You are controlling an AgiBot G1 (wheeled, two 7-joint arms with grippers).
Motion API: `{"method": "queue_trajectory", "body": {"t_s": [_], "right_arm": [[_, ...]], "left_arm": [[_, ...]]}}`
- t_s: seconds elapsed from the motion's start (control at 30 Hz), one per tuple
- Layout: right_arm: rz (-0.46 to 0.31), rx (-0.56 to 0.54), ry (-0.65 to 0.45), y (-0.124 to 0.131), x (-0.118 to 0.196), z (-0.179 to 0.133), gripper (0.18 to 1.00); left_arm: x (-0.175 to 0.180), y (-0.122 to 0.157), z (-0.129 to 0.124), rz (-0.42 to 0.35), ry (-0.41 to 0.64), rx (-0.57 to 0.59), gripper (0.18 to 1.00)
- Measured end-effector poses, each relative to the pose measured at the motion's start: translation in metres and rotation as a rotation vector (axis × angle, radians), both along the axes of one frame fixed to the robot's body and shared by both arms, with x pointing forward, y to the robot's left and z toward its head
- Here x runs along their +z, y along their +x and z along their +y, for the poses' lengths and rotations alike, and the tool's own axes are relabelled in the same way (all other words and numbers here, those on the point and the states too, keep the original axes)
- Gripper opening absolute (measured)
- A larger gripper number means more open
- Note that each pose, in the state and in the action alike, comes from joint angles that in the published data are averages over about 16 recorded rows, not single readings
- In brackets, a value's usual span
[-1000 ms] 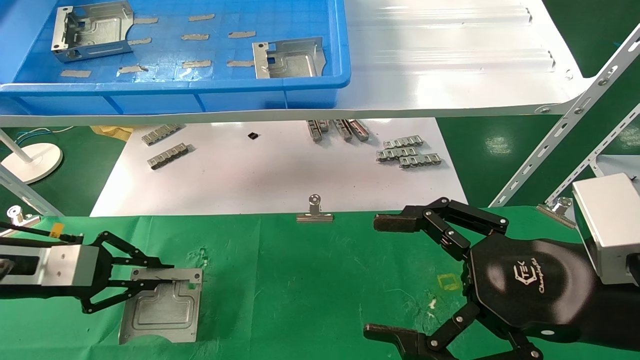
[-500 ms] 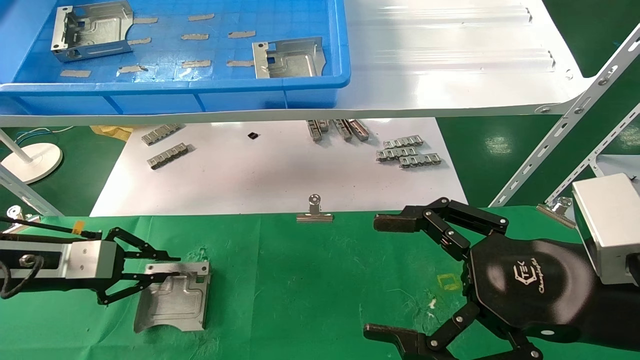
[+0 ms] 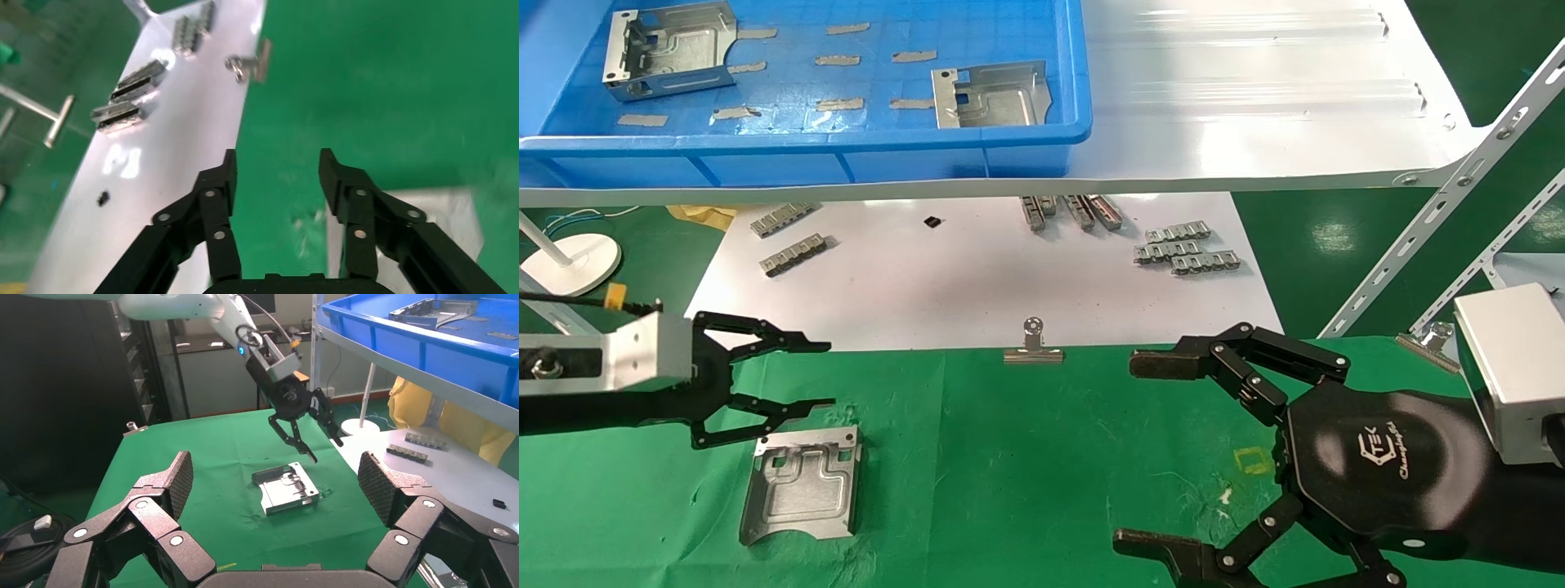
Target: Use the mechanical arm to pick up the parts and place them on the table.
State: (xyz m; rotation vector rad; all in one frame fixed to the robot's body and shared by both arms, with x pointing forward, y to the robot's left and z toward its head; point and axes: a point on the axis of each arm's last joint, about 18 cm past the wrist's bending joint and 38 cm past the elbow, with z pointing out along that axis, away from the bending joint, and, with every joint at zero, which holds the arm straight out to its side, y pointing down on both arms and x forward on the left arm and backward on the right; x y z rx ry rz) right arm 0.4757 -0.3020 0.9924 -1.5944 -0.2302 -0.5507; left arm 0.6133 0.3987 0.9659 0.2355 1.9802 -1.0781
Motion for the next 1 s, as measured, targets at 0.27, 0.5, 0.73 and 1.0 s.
{"method": "queue_trajectory", "body": {"t_s": [0.27, 0.5, 0.73, 1.0], "right_arm": [[0.0, 0.0, 0.0, 0.0, 0.0, 0.0, 1.0], [0.0, 0.0, 0.0, 0.0, 0.0, 0.0, 1.0], [0.0, 0.0, 0.0, 0.0, 0.0, 0.0, 1.0], [0.0, 0.0, 0.0, 0.0, 0.0, 0.0, 1.0]], "left_arm": [[-0.002, -0.005, -0.002, 0.094, -0.148, 0.008, 0.64], [-0.003, -0.005, -0.003, 0.1, -0.158, 0.007, 0.79], [-0.002, -0.006, -0.008, 0.093, -0.16, -0.011, 0.902], [-0.001, -0.012, -0.021, 0.108, -0.206, -0.058, 0.98]]}}
